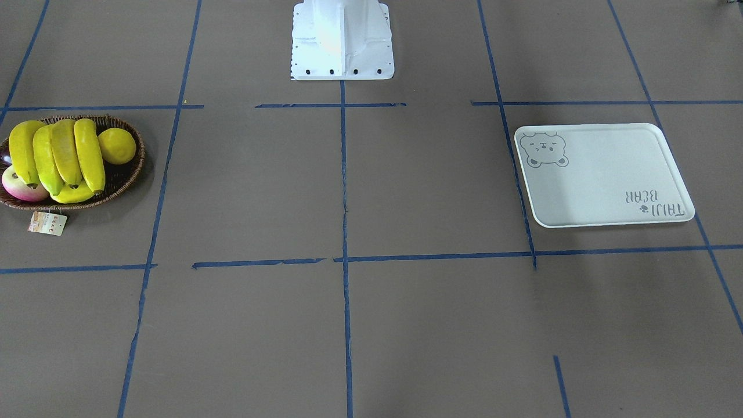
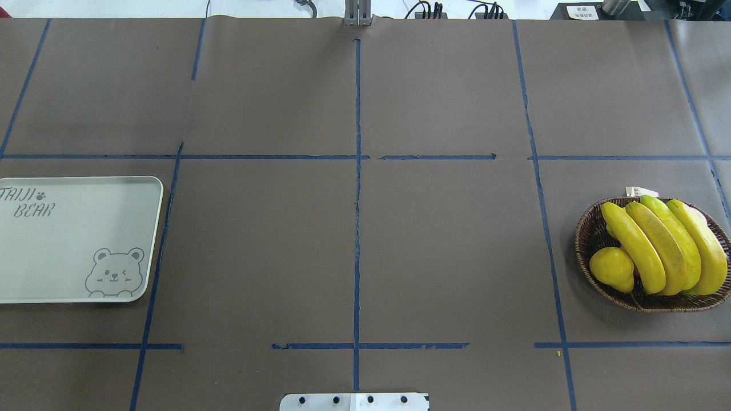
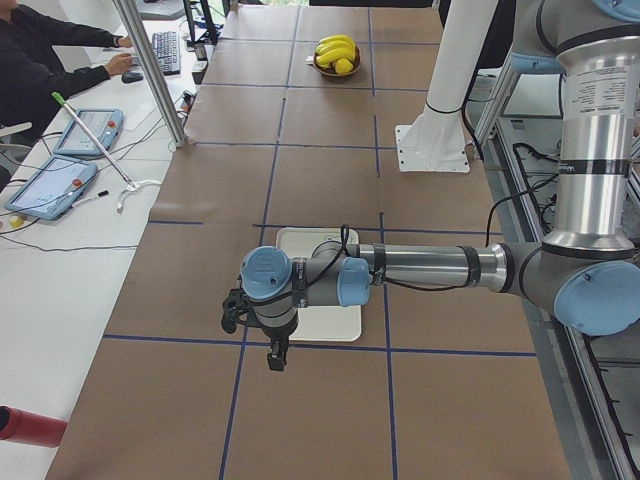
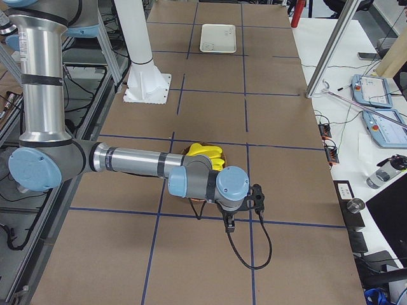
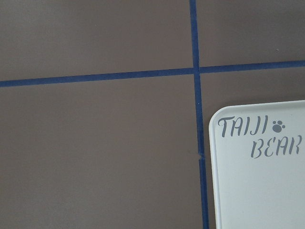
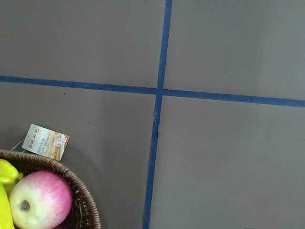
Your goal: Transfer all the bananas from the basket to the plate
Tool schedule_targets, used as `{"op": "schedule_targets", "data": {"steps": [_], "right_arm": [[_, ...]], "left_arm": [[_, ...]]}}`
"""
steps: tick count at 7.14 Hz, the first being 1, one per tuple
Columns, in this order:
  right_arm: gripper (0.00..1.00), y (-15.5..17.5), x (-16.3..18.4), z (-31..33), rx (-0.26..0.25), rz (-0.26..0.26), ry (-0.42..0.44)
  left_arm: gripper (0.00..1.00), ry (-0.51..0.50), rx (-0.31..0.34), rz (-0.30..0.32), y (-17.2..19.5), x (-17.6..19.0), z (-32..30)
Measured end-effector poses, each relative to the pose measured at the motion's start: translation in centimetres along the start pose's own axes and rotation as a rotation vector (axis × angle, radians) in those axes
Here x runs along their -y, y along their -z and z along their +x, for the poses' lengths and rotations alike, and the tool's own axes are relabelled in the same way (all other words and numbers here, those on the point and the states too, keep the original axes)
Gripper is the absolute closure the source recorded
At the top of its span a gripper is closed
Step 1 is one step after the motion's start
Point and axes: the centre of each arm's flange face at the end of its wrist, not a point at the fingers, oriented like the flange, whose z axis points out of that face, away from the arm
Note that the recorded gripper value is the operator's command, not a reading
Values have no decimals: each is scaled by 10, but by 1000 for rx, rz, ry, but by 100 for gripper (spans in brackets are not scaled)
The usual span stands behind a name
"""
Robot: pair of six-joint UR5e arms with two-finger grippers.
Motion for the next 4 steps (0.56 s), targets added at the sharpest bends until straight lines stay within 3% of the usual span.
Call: {"op": "schedule_targets", "data": {"steps": [4], "right_arm": [[0,12,31,-37,-32,16,73]], "left_arm": [[0,1,0,2,1,1,1]]}}
